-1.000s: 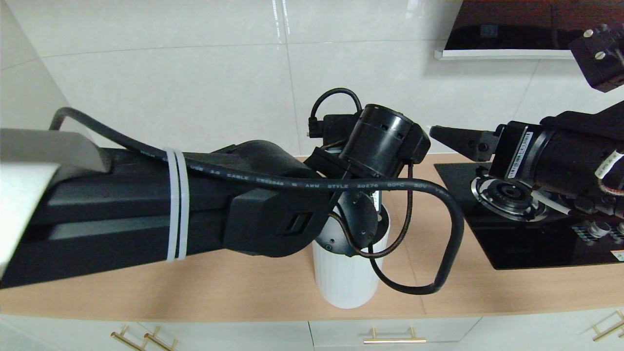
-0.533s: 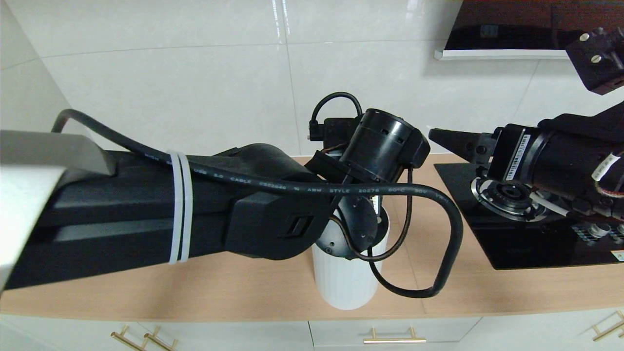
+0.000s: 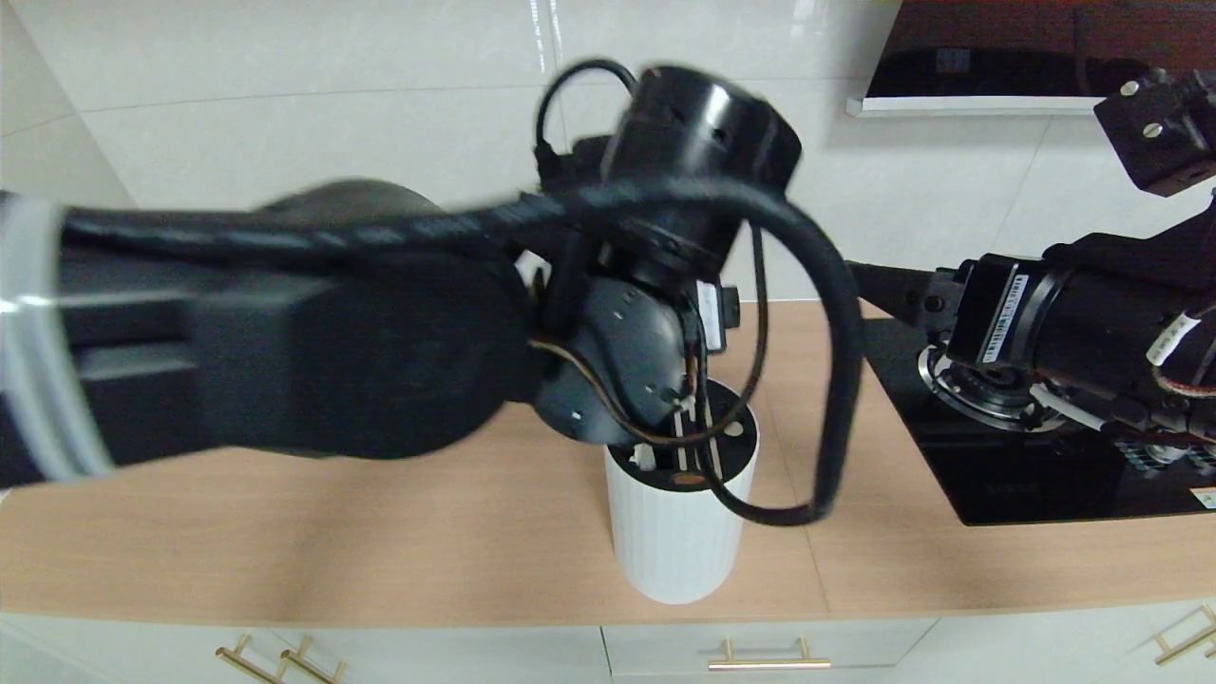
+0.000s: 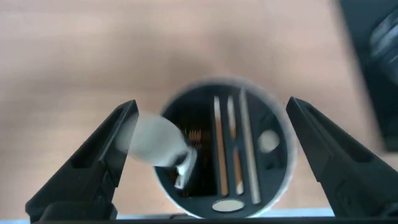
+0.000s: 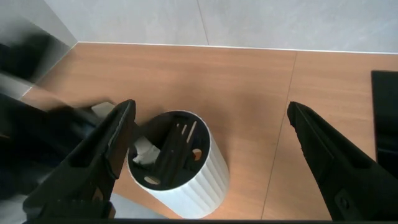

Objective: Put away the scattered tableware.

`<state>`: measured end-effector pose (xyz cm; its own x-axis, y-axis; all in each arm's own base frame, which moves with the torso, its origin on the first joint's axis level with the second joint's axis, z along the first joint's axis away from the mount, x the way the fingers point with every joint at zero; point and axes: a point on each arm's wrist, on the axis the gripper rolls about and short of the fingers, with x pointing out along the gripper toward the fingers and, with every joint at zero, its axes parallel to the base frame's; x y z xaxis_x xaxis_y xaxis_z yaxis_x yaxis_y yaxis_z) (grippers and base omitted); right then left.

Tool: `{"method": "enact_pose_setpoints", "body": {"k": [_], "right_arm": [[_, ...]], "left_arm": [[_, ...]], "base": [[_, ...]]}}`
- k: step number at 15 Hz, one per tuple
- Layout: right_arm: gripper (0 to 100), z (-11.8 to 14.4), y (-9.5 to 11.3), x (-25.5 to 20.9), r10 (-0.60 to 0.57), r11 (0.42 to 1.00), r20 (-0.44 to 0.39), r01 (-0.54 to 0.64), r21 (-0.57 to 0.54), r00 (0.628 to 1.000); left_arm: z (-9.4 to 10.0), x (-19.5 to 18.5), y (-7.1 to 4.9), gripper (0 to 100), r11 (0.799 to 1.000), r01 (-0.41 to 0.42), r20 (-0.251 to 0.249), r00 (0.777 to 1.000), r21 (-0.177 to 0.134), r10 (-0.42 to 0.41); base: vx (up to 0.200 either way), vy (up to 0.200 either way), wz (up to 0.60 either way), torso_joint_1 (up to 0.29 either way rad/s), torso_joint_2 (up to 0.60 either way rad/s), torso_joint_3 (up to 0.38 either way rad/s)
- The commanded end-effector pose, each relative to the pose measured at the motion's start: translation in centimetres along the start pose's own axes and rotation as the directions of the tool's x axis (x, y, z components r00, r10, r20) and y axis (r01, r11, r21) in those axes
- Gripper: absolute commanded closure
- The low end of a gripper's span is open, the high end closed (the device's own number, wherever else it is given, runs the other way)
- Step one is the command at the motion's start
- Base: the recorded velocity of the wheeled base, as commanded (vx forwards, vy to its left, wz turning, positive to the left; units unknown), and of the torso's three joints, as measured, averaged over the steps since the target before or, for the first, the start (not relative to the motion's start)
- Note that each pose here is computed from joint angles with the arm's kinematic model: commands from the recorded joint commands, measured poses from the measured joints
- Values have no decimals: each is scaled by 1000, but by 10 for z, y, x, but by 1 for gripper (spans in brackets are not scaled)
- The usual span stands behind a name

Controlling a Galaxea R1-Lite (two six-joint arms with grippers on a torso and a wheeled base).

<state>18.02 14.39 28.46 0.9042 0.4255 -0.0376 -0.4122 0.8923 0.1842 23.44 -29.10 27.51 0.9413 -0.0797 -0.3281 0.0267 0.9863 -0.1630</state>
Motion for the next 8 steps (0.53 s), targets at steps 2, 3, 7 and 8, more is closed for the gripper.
{"method": "enact_pose_setpoints", "body": {"k": [2,3,7,8], "right_arm": [[0,-9,-6,-3,-26,999,-22,25,-33,999],[0,-8,-13,-5,-56,997,-16,55,-46,998],[0,-14,-47,-62,-154,987,38,156,-42,987],[0,-25,-54,-85,-170,984,45,172,-43,984]], "left_arm": [[78,-80,81,0,978,71,164,986,-195,-39],[84,-92,99,0,974,78,179,983,-214,-39],[75,-154,182,0,960,136,219,972,-246,-81],[67,-169,203,0,960,138,232,969,-243,-80]], "base": [[0,0,0,0,0,0],[0,0,0,0,0,0],[0,0,0,0,0,0],[0,0,0,0,0,0]]}}
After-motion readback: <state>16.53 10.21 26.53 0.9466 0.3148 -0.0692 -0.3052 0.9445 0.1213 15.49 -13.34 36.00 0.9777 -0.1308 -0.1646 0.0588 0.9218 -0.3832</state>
